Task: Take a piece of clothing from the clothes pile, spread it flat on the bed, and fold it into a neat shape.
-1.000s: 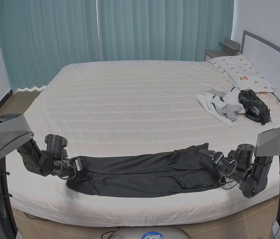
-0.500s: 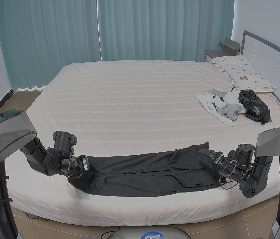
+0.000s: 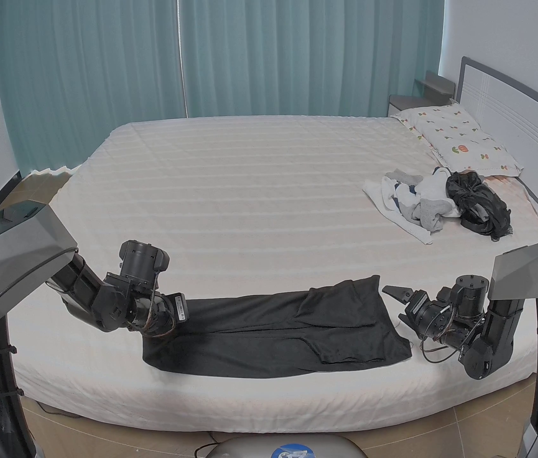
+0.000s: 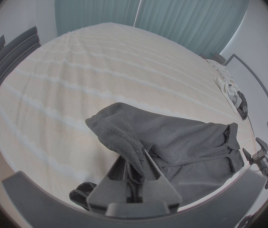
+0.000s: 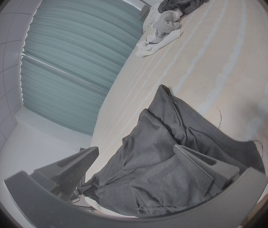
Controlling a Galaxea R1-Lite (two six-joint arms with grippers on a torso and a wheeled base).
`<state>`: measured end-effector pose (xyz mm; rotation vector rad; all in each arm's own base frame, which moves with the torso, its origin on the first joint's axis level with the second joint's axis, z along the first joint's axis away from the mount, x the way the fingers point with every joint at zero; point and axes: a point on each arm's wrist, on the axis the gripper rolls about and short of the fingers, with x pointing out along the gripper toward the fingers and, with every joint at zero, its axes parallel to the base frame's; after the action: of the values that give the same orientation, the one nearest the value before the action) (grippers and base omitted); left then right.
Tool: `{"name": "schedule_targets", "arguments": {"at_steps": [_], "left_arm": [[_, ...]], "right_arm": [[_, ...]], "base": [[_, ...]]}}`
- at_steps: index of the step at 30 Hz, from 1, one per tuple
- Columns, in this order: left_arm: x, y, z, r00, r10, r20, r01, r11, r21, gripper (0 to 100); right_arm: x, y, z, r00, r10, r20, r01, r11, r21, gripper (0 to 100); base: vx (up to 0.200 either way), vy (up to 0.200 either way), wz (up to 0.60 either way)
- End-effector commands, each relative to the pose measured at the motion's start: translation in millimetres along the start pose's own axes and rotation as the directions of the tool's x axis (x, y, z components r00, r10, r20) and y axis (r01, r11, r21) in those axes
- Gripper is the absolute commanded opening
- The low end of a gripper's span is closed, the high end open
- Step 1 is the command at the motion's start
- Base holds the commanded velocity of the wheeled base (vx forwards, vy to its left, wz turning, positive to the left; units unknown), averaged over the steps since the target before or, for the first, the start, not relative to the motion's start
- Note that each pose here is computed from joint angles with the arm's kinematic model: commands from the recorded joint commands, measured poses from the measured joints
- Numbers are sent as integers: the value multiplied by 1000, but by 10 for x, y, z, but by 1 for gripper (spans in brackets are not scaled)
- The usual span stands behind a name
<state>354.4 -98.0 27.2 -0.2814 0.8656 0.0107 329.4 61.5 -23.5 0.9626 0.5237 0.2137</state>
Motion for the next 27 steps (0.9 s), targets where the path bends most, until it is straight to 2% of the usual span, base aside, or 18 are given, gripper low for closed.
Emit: {"name": "schedule_targets", "arguments": {"at_steps": [1, 4, 9, 17, 23, 27], "left_arm": [[-86, -147, 105, 999, -25, 22, 25, 1000, 11, 0], [-116, -234, 127, 1000, -24, -7, 24, 1000, 10, 0], [-167, -467, 176, 999, -33, -25, 32, 998, -53, 0], [-200, -716, 171, 998, -27, -53, 25, 999, -49, 0], [-129, -855, 165, 997, -35, -70, 32, 999, -43, 0], [-24, -958, 118, 994, -23, -110, 20, 1000, -24, 0]], "right_arm": [[3, 7, -5, 1000, 2, -1, -2, 1000, -1, 100], [-1, 9, -4, 1000, 2, -1, -2, 1000, -1, 100], [1, 11, -2, 1000, 4, 0, -4, 1000, -2, 100], [3, 14, -6, 1000, 4, -2, -4, 1000, -2, 100], [4, 17, -10, 1000, 5, -3, -5, 1000, -3, 100], [8, 14, -11, 1000, 5, -3, -5, 1000, -3, 100]], "base": [[0, -200, 0], [0, -200, 0], [0, -200, 0], [0, -200, 0], [0, -200, 0], [0, -200, 0]]}}
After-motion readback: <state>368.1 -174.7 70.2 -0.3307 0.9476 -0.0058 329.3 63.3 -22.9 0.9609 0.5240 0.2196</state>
